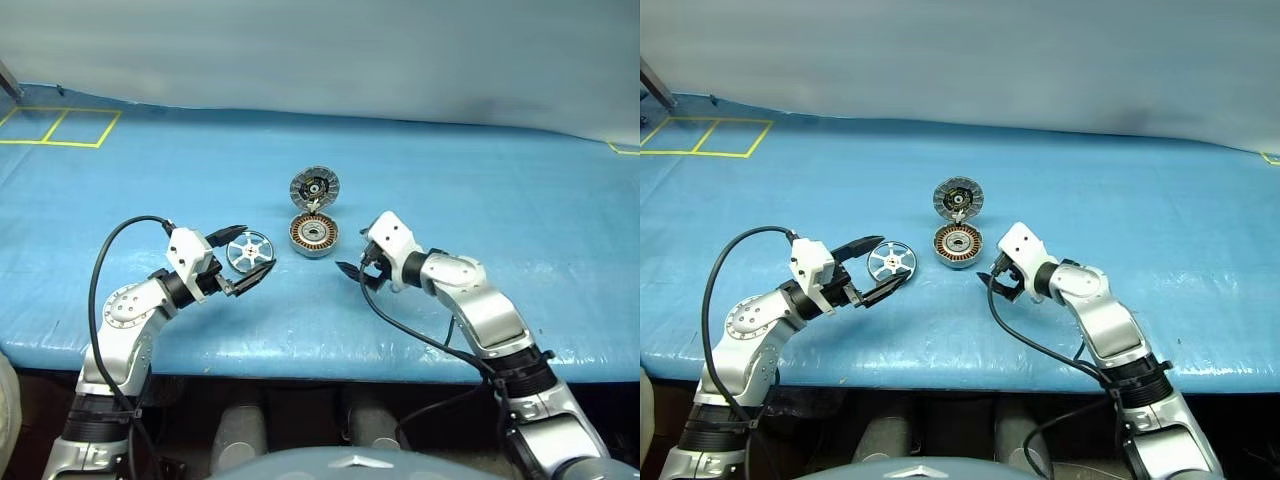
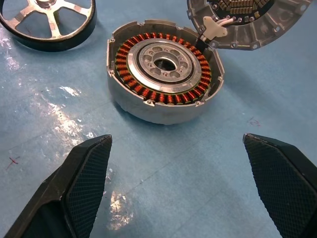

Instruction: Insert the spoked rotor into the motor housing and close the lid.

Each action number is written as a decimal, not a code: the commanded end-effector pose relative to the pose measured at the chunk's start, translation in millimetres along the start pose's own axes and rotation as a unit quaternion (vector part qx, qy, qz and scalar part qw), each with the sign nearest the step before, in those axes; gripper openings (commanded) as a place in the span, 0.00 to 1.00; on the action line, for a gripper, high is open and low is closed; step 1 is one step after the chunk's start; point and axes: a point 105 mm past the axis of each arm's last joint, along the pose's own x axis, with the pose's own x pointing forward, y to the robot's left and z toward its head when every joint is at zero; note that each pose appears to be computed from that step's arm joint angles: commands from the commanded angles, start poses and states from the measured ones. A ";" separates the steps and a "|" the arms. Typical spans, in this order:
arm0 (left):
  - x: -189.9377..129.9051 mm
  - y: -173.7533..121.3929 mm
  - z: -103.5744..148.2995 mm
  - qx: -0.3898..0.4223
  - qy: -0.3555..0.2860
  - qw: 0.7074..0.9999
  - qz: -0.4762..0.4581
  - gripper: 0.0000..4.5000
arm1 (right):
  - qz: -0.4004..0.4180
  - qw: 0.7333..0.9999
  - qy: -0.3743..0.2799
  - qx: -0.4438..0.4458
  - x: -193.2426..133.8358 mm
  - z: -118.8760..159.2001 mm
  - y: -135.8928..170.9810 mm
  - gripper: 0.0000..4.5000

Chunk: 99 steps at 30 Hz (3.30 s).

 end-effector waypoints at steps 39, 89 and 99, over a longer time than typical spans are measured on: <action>-5.8 -16.7 -10.2 -0.017 0.012 1.000 -0.007 1.00 | 0.223 0.878 0.151 -0.395 70.5 57.1 7.4 0.99; -7.3 -26.6 -18.9 -0.037 0.025 0.999 -0.019 1.00 | 0.236 0.867 0.180 -0.401 76.0 42.3 11.9 0.80; -12.6 -26.7 -17.5 -0.037 0.031 0.999 -0.022 1.00 | 0.222 0.883 0.150 -0.385 80.7 53.3 20.7 0.58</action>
